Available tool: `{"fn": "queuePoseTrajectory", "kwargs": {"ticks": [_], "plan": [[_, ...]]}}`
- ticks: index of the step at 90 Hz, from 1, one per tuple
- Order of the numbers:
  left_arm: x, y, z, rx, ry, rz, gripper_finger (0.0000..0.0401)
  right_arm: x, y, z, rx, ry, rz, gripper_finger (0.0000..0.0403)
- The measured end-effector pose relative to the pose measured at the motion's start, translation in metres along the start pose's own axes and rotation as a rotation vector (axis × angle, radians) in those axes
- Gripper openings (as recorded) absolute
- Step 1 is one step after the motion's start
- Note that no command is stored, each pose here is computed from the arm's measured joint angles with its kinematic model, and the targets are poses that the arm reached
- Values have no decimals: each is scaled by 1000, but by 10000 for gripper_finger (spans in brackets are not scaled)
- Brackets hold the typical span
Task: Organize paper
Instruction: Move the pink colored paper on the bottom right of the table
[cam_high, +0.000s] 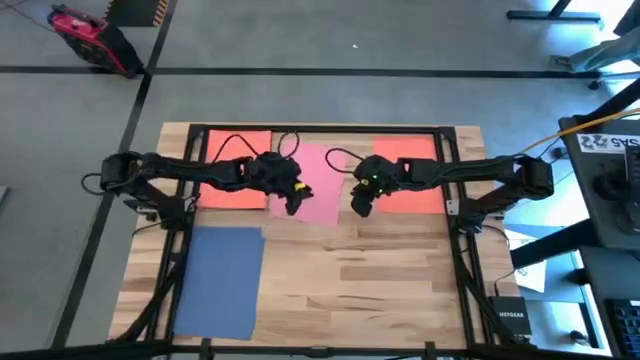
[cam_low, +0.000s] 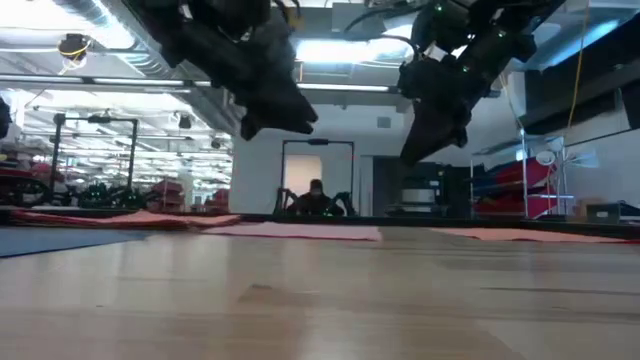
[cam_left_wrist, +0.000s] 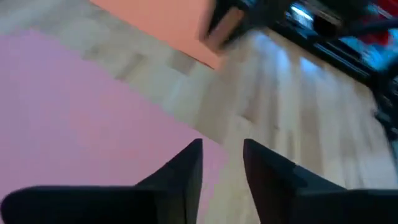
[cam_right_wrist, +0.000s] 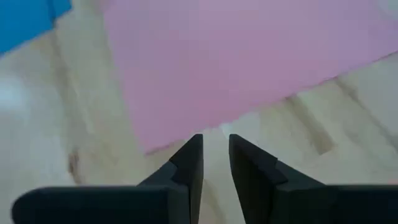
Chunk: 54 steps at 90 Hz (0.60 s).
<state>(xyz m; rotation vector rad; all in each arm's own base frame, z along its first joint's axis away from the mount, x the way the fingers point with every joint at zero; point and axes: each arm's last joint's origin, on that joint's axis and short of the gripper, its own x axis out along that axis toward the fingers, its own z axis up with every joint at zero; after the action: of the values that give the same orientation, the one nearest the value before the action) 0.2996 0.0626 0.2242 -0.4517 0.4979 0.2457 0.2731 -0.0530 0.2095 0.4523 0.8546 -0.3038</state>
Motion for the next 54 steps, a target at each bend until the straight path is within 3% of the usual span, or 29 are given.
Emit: {"fn": "queuePoseTrajectory", "kwargs": {"ticks": [18, 33, 54], "plan": [[-10, 9, 16, -67, -103, 3, 9, 11, 10, -1, 60, -6, 25, 55], [-18, 10, 17, -90, -161, -27, 1, 24, 19, -1, 50, -40, 54, 6], [-31, 9, 8, -142, -315, -121, 0, 43, 25, -2, 140, -70, 50, 1]]}}
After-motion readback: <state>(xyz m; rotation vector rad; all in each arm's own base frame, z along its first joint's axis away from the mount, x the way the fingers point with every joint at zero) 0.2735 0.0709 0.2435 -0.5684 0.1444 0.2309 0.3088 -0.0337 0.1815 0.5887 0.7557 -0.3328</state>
